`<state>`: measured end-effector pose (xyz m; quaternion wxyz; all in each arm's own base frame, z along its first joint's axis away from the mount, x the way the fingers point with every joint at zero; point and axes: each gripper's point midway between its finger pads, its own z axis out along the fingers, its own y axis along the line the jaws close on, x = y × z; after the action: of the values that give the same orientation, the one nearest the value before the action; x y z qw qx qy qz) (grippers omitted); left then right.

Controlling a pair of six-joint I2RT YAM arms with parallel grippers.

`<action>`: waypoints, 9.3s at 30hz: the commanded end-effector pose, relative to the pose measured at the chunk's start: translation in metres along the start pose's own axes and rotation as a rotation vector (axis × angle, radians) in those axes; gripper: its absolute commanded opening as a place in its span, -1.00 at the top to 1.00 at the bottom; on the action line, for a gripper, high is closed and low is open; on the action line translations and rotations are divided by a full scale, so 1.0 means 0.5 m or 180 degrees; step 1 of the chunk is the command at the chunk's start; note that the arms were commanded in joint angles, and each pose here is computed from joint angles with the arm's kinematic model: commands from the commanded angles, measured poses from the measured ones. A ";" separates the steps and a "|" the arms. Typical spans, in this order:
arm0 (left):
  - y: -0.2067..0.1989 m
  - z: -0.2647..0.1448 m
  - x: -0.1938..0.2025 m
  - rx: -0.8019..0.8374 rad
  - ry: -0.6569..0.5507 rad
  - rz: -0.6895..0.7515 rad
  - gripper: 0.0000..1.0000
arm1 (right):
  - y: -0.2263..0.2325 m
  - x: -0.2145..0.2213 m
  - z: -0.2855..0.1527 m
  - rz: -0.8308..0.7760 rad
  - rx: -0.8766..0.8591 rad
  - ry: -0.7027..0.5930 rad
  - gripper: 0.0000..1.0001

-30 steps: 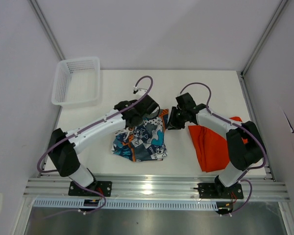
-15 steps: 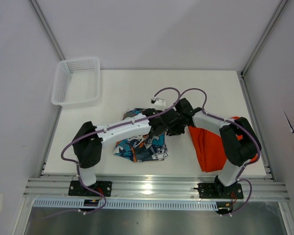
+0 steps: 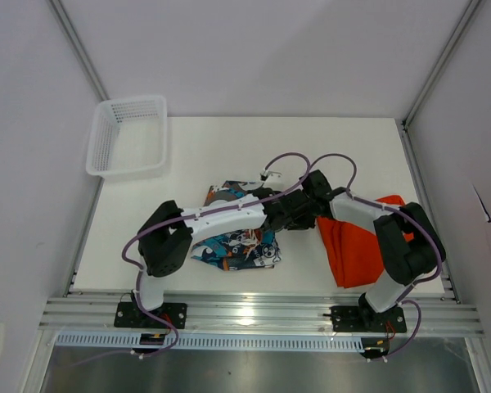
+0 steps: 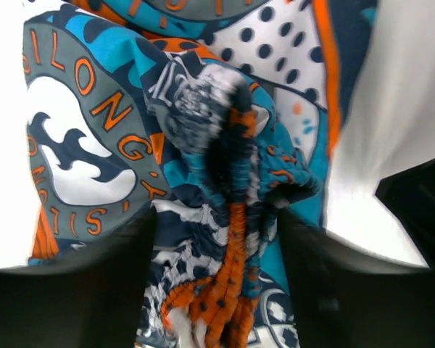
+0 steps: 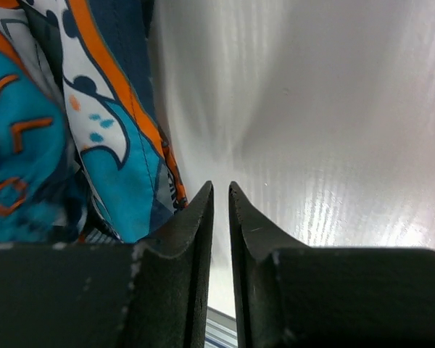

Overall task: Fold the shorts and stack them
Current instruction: Fold the shorts

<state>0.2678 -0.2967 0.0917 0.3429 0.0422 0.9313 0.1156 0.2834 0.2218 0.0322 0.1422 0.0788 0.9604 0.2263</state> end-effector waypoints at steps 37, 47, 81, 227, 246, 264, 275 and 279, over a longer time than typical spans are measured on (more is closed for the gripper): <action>0.046 -0.075 0.064 0.1908 0.0029 -0.0270 -0.94 | 0.207 -0.018 -0.091 0.0677 -0.1729 -0.0823 -0.99; 0.015 -0.047 0.080 0.1829 0.0035 -0.0140 -0.89 | 0.185 -0.024 -0.029 0.0637 -0.1380 -0.0854 -0.99; -0.009 -0.034 0.128 0.1869 -0.0021 0.0102 -0.69 | 0.223 -0.032 0.004 0.0343 -0.1637 -0.0805 -0.17; 0.215 0.030 0.023 0.2030 -0.0164 -0.1083 -0.93 | 0.068 -0.058 -0.130 -0.0937 -0.0303 -0.0850 -0.70; 0.116 0.108 -0.066 0.2315 -0.0158 -0.0676 -0.60 | 0.063 -0.070 -0.134 -0.0850 -0.0682 -0.0801 -0.69; 0.074 0.119 -0.062 0.2570 0.0053 -0.0502 -0.15 | 0.089 -0.221 0.003 -0.1089 -0.0444 -0.0415 -0.64; 0.070 0.151 -0.032 0.2418 0.0371 -0.0473 -0.33 | 0.059 -0.208 0.088 -0.1137 -0.0316 -0.0144 -0.41; 0.077 0.175 -0.016 0.2211 0.0573 -0.0531 -0.41 | 0.060 -0.213 0.090 -0.1158 -0.0394 -0.0161 -0.11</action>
<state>0.3253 -0.2473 0.0415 0.2402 0.0805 0.9340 -0.2521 0.3958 0.2416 0.0318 0.2070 -0.0864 0.9426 0.2472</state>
